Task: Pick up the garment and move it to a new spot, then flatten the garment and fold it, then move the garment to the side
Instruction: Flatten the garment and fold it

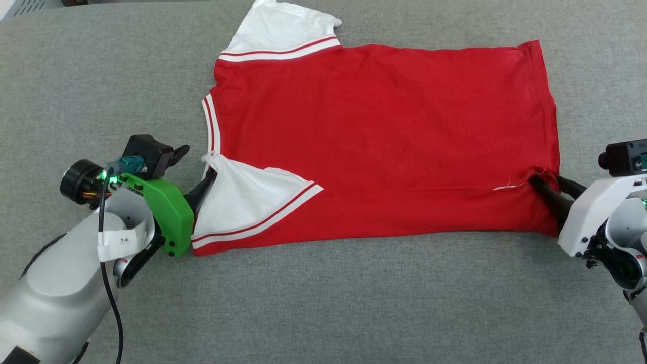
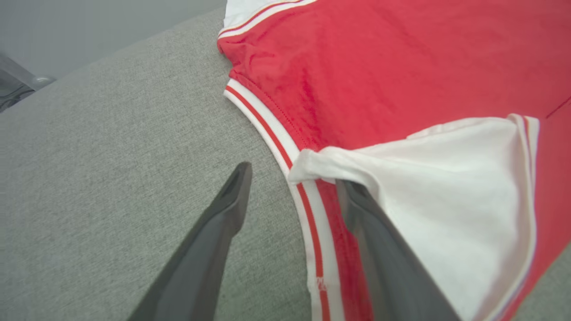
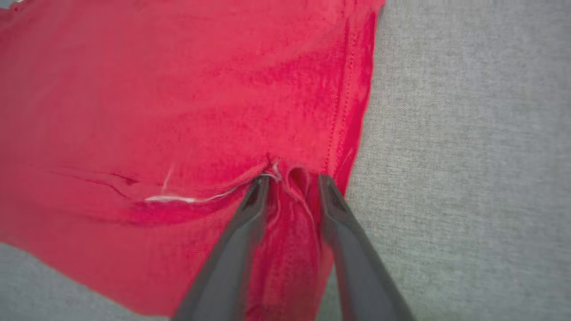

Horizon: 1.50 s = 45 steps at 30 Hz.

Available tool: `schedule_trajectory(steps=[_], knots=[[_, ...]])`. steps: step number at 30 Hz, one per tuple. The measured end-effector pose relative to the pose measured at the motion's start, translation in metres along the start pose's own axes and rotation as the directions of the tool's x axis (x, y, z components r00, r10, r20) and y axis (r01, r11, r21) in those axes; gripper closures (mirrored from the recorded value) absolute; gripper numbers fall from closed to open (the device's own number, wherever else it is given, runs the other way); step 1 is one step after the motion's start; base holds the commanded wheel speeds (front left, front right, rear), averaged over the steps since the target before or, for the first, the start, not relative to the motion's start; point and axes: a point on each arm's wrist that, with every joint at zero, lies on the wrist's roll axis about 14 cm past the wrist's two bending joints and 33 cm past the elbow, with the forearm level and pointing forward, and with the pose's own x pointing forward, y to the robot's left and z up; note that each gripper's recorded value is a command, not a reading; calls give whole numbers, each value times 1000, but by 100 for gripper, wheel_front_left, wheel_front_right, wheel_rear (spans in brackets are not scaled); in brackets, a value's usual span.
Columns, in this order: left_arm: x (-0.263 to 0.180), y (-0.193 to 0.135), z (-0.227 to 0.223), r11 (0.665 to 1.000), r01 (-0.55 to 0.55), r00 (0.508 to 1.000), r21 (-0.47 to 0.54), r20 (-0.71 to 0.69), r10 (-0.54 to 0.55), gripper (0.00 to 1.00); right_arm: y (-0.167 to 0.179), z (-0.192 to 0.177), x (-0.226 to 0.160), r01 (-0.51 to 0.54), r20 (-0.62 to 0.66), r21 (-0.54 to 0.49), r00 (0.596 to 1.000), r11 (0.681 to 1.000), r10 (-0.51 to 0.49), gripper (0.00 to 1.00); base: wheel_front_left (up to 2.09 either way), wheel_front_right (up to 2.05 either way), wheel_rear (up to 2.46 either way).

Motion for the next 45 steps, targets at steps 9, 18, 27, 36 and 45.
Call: schedule_trajectory(steps=[9, 18, 27, 36, 45], knots=[[-14, 22, 24, 991, -114, 983, -71, 140, 123, 0, 4, 40, -14, 3, 163, -47, 987, 999, 4, 0, 0, 0, 0], [-50, 25, 35, 952, -215, 939, -216, 223, 262, 0, 12, 52, -41, 32, 219, -62, 975, 998, -18, 0, 0, 0, 0], [-72, -19, -16, 914, -236, 969, -331, -8, 247, 0, 3, 16, -63, 147, 91, -6, 985, 989, -146, 0, 0, 0, 0], [-73, -49, -46, 899, -234, 969, -369, -165, 184, 0, 28, 12, -70, 166, 69, 32, 983, 986, -168, 0, 0, 0, 0], [-59, -37, -62, 882, -281, 955, -378, -203, 217, 0, 28, 8, -66, 178, 52, 49, 982, 983, -180, 0, 0, 0, 0]])
